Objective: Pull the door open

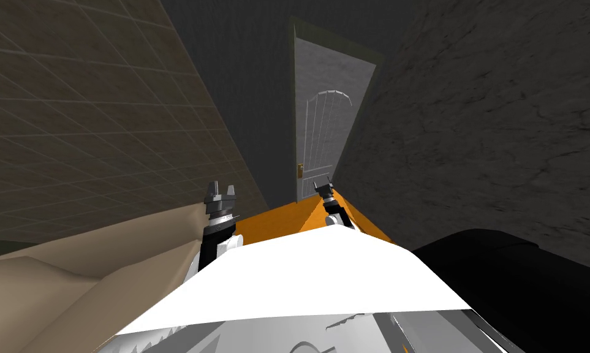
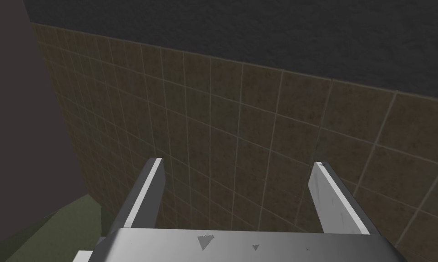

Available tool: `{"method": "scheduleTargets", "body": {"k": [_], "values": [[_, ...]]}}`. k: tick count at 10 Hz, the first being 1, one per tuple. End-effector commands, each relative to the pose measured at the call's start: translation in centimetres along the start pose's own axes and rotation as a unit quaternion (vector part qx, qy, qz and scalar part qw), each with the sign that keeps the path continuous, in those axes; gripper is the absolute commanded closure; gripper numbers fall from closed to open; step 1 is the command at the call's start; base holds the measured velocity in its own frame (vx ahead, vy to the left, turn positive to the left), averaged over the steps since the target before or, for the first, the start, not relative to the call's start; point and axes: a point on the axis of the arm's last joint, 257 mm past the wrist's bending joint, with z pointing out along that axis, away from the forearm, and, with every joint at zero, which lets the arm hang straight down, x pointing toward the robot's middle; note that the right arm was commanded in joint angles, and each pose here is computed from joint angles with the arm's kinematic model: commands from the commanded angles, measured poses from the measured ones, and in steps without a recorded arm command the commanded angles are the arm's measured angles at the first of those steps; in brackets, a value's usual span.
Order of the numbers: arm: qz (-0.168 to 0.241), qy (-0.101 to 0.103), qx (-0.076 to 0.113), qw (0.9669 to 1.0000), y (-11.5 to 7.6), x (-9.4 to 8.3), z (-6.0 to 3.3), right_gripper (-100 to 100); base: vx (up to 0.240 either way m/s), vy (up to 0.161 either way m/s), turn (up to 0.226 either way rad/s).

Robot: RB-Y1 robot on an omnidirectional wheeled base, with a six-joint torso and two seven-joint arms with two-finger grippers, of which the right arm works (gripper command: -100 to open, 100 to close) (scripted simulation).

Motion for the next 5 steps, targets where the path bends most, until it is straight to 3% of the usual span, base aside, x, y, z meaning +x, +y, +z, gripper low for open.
{"method": "scheduleTargets", "body": {"k": [1,5], "values": [[0.027,-0.009,0.009,0.9996,-0.7,-1.0,-0.16,-100,0.084,-0.024,0.081],[0.086,-0.033,0.029,0.9954,-2.2,-3.3,-0.51,-100,0.095,-0.020,0.074]]}}
